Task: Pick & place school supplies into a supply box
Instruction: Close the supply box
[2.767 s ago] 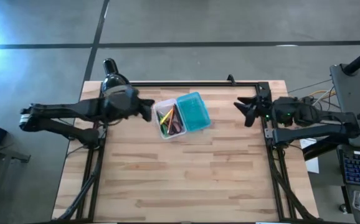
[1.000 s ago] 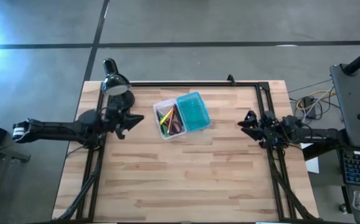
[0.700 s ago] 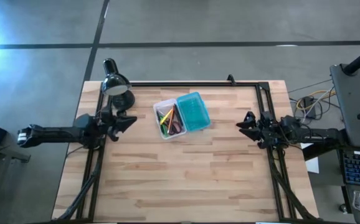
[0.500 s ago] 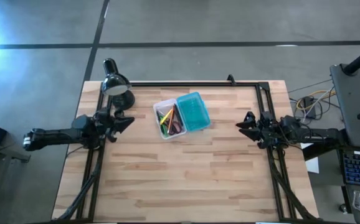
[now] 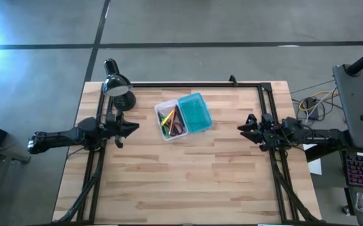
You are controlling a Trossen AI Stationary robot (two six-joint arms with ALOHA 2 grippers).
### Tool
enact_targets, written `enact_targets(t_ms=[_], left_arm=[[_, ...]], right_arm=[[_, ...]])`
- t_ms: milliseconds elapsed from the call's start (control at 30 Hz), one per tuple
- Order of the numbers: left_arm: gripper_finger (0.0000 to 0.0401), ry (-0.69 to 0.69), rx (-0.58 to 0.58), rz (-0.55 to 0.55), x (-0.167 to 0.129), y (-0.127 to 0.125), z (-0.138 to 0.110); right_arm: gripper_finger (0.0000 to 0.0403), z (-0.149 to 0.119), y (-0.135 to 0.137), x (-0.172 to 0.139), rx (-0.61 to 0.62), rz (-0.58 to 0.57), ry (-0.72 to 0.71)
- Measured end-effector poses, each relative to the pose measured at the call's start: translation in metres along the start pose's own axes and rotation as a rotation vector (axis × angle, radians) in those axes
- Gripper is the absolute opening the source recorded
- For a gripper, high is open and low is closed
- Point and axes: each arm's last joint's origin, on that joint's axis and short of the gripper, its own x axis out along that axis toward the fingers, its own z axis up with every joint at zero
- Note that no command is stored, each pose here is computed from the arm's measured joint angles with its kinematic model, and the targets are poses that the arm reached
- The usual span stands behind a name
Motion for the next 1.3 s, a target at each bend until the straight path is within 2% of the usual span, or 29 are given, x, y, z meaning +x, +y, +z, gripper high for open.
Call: enact_targets(t_ms=[200,467,1300], left_arm=[[0.0023,0.02,0.04,0.001,0.0005,0.0004,-0.0017],[0.0023,0.02,-0.008,0.003,0.0009,0.0004,-0.0017],[0.0023,0.018,-0.013,0.005,0.001,0.0005,-0.0018]], right_arm=[[0.0157,0.0001,0.0,0.0,0.0,0.0,-0.001],[0.0152,0.0,0.0,0.0,0.0,0.0,0.0],[0.0144,-0.0007,-0.0005,0.0007,0.0,-0.004,0.009]])
